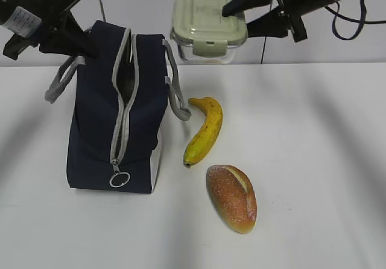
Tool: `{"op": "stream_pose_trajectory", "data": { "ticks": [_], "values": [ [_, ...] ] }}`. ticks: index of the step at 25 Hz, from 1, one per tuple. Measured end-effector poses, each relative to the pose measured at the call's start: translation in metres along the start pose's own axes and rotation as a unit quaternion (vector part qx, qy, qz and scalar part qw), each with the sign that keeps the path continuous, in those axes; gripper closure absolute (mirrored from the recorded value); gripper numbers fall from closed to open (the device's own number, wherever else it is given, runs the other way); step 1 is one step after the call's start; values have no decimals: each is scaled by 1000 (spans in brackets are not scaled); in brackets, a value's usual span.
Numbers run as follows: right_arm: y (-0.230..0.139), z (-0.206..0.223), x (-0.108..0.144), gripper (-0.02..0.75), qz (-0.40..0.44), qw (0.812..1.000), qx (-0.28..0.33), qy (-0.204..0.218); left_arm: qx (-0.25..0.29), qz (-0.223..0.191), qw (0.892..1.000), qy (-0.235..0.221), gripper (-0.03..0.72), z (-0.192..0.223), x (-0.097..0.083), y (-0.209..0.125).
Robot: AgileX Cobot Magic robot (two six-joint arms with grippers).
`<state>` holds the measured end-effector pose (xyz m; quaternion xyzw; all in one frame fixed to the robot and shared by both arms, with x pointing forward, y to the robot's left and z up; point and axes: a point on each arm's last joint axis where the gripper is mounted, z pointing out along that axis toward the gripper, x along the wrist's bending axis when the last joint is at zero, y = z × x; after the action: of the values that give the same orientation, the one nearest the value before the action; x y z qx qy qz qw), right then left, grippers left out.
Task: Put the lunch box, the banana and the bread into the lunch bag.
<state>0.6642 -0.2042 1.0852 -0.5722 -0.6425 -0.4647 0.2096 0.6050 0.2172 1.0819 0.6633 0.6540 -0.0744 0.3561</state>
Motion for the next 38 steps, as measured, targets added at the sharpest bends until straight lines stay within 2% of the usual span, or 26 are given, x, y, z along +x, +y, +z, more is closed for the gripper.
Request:
{"op": "stream_pose_trajectory", "data": {
  "ticks": [7,11,14,17,23,30,38],
  "values": [
    [-4,22,46,365,-25,999,21,33,-2,-4,1000,-6,691,0,-1,0],
    [-16,41,59,365,-44,997,54,31,-1,-4,1000,-6,691,0,-1,0],
    [-20,56,54,365,-40,996,74,29,0,-4,1000,-7,691,0,-1,0],
    [-21,67,38,365,-36,995,92,5,2,-5,1000,-8,691,0,-1,0],
    [-24,70,17,365,-50,989,116,-77,6,-6,1000,-11,691,0,-2,-1],
    [-35,87,30,365,-70,983,136,-103,12,-6,1000,-13,691,0,-2,-2],
    [-37,124,49,365,-92,972,127,-173,14,-9,1000,-18,691,0,-3,-2]
  ]
}}
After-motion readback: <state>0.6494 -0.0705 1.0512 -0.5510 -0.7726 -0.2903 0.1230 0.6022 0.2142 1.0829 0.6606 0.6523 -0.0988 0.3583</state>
